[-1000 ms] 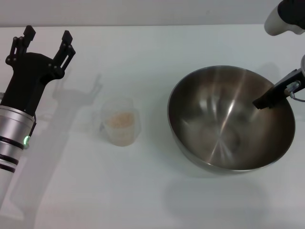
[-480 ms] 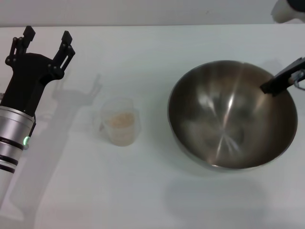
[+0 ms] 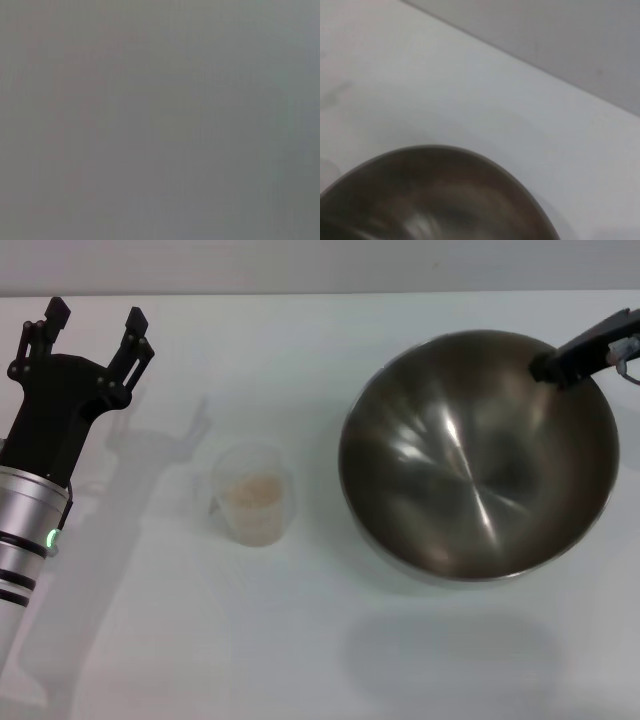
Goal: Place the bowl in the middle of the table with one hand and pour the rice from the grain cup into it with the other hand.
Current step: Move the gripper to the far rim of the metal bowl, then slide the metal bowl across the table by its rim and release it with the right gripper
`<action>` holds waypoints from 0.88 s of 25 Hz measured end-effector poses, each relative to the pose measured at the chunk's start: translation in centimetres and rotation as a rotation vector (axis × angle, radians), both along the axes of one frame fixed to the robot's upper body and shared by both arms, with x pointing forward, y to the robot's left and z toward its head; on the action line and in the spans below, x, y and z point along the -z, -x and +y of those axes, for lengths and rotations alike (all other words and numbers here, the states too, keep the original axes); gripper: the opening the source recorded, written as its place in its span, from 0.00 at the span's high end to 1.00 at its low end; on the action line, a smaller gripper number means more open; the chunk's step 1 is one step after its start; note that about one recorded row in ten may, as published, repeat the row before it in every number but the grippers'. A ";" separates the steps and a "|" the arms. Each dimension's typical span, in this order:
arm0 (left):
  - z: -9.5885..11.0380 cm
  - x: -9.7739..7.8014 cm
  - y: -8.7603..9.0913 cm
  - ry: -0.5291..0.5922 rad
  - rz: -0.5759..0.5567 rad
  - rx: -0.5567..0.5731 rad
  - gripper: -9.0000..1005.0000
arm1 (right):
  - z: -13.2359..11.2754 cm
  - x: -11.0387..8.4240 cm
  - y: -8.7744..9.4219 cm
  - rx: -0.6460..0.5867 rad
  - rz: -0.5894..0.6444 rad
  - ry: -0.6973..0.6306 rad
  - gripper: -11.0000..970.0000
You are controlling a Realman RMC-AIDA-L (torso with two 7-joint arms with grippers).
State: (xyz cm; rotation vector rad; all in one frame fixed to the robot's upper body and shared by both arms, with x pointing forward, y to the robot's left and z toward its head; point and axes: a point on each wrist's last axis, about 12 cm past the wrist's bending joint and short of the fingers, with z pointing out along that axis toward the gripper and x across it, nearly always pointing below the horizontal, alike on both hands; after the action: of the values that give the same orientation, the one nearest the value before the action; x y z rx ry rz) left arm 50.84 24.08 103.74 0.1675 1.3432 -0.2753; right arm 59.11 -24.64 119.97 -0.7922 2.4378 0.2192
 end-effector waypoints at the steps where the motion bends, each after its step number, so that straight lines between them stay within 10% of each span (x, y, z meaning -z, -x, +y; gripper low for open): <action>1: 0.0 0.0 0.0 0.000 0.000 0.000 0.17 | 0.2 -0.3 0.2 -0.012 -0.013 -0.022 0.96; 22: -0.1 0.1 0.1 -0.003 0.002 0.008 0.18 | 2.0 1.9 0.0 -0.075 0.056 -0.164 0.95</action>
State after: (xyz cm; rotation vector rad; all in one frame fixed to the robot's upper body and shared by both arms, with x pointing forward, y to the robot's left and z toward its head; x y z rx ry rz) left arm 50.73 23.99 103.68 0.1750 1.3449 -0.2800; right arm 59.13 -22.62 118.06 -0.8150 2.4066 0.4695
